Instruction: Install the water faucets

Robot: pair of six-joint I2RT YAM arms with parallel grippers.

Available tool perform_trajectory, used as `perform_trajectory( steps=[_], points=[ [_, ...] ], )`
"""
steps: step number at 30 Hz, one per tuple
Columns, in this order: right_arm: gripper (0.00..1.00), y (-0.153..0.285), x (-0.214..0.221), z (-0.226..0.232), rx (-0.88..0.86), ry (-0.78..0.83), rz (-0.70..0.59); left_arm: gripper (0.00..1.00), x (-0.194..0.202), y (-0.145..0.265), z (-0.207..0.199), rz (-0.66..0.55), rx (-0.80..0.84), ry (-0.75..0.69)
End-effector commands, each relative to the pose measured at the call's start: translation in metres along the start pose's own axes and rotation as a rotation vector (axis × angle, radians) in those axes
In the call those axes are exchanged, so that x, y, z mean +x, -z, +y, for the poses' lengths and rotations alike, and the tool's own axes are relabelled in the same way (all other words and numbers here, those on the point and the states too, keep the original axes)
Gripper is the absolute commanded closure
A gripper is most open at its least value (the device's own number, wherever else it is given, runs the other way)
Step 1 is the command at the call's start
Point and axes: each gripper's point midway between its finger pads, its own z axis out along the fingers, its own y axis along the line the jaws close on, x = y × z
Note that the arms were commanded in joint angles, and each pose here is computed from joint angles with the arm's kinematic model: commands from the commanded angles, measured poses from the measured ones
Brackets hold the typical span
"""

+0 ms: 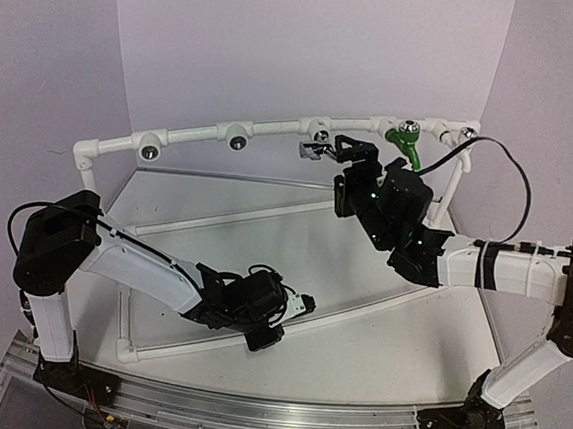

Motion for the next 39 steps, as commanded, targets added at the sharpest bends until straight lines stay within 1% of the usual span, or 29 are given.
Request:
perform_trajectory(
  steps=[1,4,7,11,15,19,22,24,25,27,29,30,31,33,35,37,39],
  points=[
    [0.02,0.032,-0.022,0.033,-0.080,0.040,-0.061,1.00,0.063,-0.015,-0.028,0.211,0.122,-0.020],
    [0.02,0.039,-0.019,0.046,-0.142,0.044,-0.028,1.00,0.064,-0.016,-0.029,0.213,0.125,-0.020],
    [0.02,0.043,-0.012,0.048,-0.144,0.074,0.007,1.00,0.063,-0.017,-0.029,0.212,0.127,-0.023],
    [0.05,0.052,0.010,0.043,-0.070,0.241,0.097,1.00,0.063,-0.017,-0.029,0.215,0.125,-0.020],
    [0.08,0.081,0.012,0.021,0.028,0.436,0.144,1.00,0.063,-0.017,-0.029,0.214,0.128,-0.019],
    [0.09,0.105,0.006,0.007,0.077,0.733,0.186,1.00,0.063,-0.018,-0.031,0.215,0.134,-0.019],
    [0.11,0.115,0.003,0.008,0.041,1.054,0.231,1.00,0.063,-0.018,-0.032,0.216,0.138,-0.015],
    [0.13,0.119,0.011,0.006,0.001,1.316,0.312,1.00,0.062,-0.017,-0.032,0.214,0.141,-0.013],
    [0.14,0.119,0.017,0.002,-0.022,1.479,0.361,1.00,0.062,-0.017,-0.033,0.214,0.142,-0.012],
    [0.16,0.116,0.017,-0.008,-0.011,1.779,0.422,1.00,0.063,-0.017,-0.033,0.215,0.143,-0.011],
    [0.16,0.112,0.017,-0.012,-0.032,2.044,0.445,1.00,0.063,-0.017,-0.033,0.215,0.145,-0.011],
    [0.16,0.108,0.017,-0.014,-0.040,2.176,0.439,1.00,0.063,-0.017,-0.034,0.215,0.145,-0.011],
    [0.16,0.102,0.015,-0.010,-0.031,2.274,0.414,1.00,0.062,-0.017,-0.033,0.214,0.144,-0.010],
    [0.16,0.088,0.012,0.009,-0.016,2.383,0.327,1.00,0.063,-0.017,-0.033,0.216,0.140,-0.010],
    [0.17,0.078,0.013,0.030,-0.038,2.464,0.257,1.00,0.062,-0.017,-0.032,0.216,0.136,-0.007],
    [0.17,0.071,0.016,0.043,-0.054,2.519,0.227,1.00,0.062,-0.017,-0.031,0.216,0.130,-0.007],
    [0.17,0.066,0.019,0.053,-0.074,2.536,0.208,1.00,0.063,-0.017,-0.031,0.217,0.129,-0.008]
  ],
)
